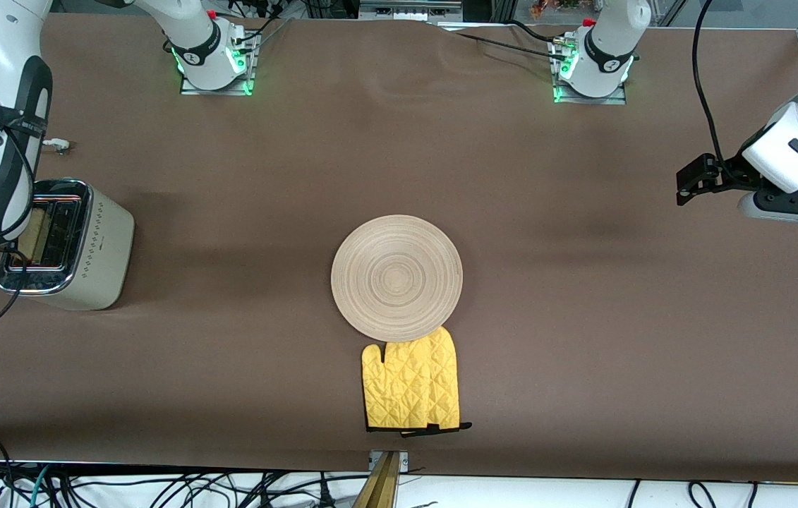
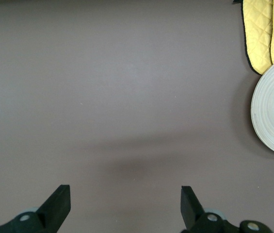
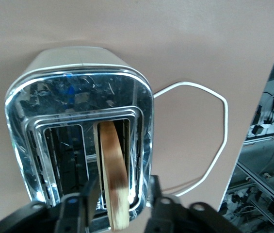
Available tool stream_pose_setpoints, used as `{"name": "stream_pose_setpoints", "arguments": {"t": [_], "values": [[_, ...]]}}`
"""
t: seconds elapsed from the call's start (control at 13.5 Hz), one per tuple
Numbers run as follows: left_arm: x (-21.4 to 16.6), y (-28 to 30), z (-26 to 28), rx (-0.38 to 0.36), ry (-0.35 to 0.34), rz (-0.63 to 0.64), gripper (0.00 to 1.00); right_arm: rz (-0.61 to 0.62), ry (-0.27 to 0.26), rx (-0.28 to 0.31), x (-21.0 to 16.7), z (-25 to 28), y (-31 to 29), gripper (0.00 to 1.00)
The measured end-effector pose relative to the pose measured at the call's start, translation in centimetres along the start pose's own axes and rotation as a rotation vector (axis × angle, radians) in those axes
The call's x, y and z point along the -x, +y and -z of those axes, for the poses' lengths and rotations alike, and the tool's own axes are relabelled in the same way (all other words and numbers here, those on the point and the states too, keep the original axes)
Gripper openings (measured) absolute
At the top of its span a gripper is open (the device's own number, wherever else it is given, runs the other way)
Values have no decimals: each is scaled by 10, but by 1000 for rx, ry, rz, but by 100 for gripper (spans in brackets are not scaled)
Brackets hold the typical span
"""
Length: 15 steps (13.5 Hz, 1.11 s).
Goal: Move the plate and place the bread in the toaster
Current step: 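Lower the bread into the toaster slot with the right gripper, then open the right gripper and raise it off the toaster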
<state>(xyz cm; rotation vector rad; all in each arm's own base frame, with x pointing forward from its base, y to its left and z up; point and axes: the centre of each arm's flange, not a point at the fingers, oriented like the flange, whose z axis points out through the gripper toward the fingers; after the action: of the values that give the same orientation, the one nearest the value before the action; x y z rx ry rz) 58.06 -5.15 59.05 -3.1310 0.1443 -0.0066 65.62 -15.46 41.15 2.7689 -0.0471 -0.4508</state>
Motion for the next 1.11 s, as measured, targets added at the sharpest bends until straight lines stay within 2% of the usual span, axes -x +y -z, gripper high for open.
{"name": "stream_pose_setpoints", "arguments": {"t": [0.15, 0.3, 0.44, 0.59, 0.67, 0.81, 1.11], "values": [[0, 0, 0, 0, 1, 0, 100, 10, 13, -14, 0, 3, 2, 74], [0, 0, 1, 0, 1, 0, 100, 20, 64, -58, 2, 21, 3, 98], [0, 0, 1, 0, 2, 0, 100, 33, 138, -156, 6, 51, -5, 100], [0, 0, 1, 0, 2, 0, 100, 80, 179, -251, 13, 83, -33, 100], [0, 0, 1, 0, 2, -1, 100, 116, 196, -264, 15, 100, -55, 100], [0, 0, 1, 0, 2, -1, 100, 193, 220, -253, 20, 128, -103, 100], [0, 0, 1, 0, 2, -1, 100, 272, 240, -266, 25, 147, -157, 100]]}}
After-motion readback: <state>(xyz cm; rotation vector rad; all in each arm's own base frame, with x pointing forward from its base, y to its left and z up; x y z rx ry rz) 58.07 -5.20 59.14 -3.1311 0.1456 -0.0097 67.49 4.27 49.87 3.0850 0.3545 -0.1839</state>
